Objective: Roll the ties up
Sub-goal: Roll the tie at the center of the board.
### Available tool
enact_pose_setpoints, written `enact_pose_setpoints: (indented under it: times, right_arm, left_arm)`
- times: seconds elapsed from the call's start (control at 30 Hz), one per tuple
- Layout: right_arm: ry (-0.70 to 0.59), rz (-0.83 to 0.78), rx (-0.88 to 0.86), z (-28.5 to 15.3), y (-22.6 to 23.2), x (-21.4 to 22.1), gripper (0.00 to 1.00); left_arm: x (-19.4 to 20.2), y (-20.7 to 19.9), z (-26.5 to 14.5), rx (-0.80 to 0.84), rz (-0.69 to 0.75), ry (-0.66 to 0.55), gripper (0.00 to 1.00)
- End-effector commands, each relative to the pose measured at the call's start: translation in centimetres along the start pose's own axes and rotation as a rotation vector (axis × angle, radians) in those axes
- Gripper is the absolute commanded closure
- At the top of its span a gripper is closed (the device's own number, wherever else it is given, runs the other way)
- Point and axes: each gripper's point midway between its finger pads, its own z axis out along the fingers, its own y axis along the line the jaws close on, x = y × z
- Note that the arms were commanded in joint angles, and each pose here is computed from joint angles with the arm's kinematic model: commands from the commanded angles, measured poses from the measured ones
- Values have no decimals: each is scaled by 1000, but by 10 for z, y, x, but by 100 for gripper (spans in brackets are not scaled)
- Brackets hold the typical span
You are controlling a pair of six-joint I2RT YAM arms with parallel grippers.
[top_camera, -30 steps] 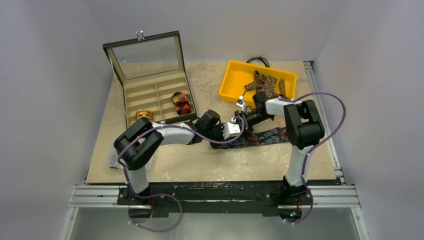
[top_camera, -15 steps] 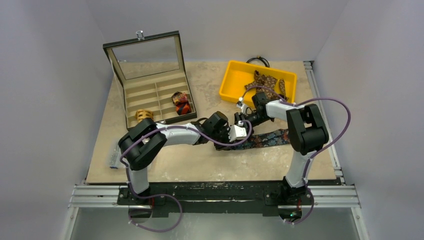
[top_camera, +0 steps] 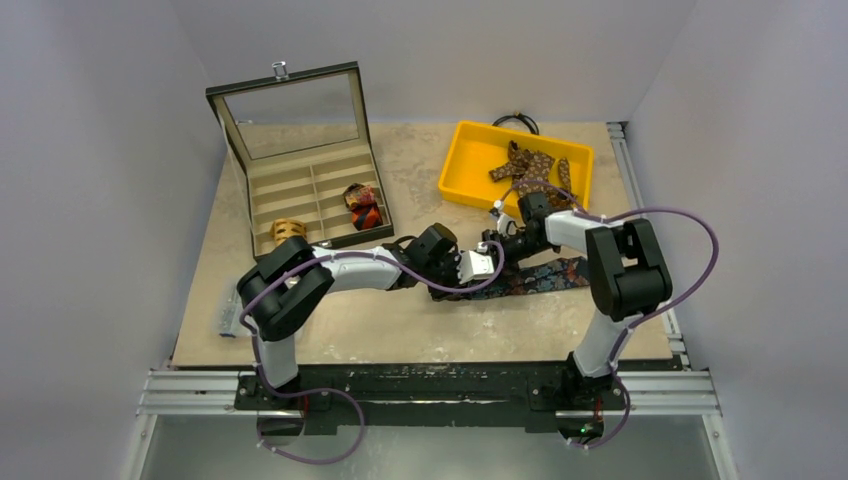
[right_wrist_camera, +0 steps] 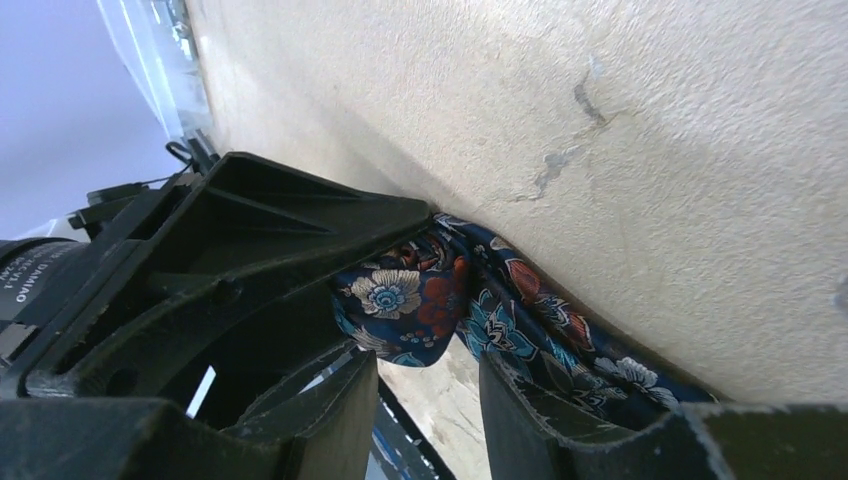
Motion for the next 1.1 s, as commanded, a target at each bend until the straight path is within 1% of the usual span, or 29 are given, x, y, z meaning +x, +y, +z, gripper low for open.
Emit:
enact_pose_setpoints:
  times: [0.0,0.2,0.27,0.37,0.5,0.73,0.83,0.93,1.07]
  right_arm:
    - [-90,-26,-79,2,18,-9,57]
    - [-243,-37,-98,3,20,-9,57]
    - [-268,-66,-108,4,23,-13,58]
    - [-259,-81,-124,7,26,-12,56]
    - [-286,-96,-139,10,31,-9,52]
    - [-275,-94,-117,12,26,-4,54]
    - [-305,-82,-105,11,24,-2,54]
    - [-305,-65,-73,15,15,-5,59]
    - [-263,-66,-62,20,9,-9,65]
  left_arm:
    - [67,-17,4,31,-41,221,75]
    - [69,-18,5,30,-46,215,75]
    - [69,-18,6,26,-47,217,75]
    - [69,-18,7,26,-45,217,75]
    - [68,-17,7,24,-44,215,75]
    - [70,-16,7,20,-41,219,75]
    - [71,-17,8,20,-50,220,75]
    - [70,-17,9,21,-49,217,75]
    - [68,-16,9,18,-40,213,74]
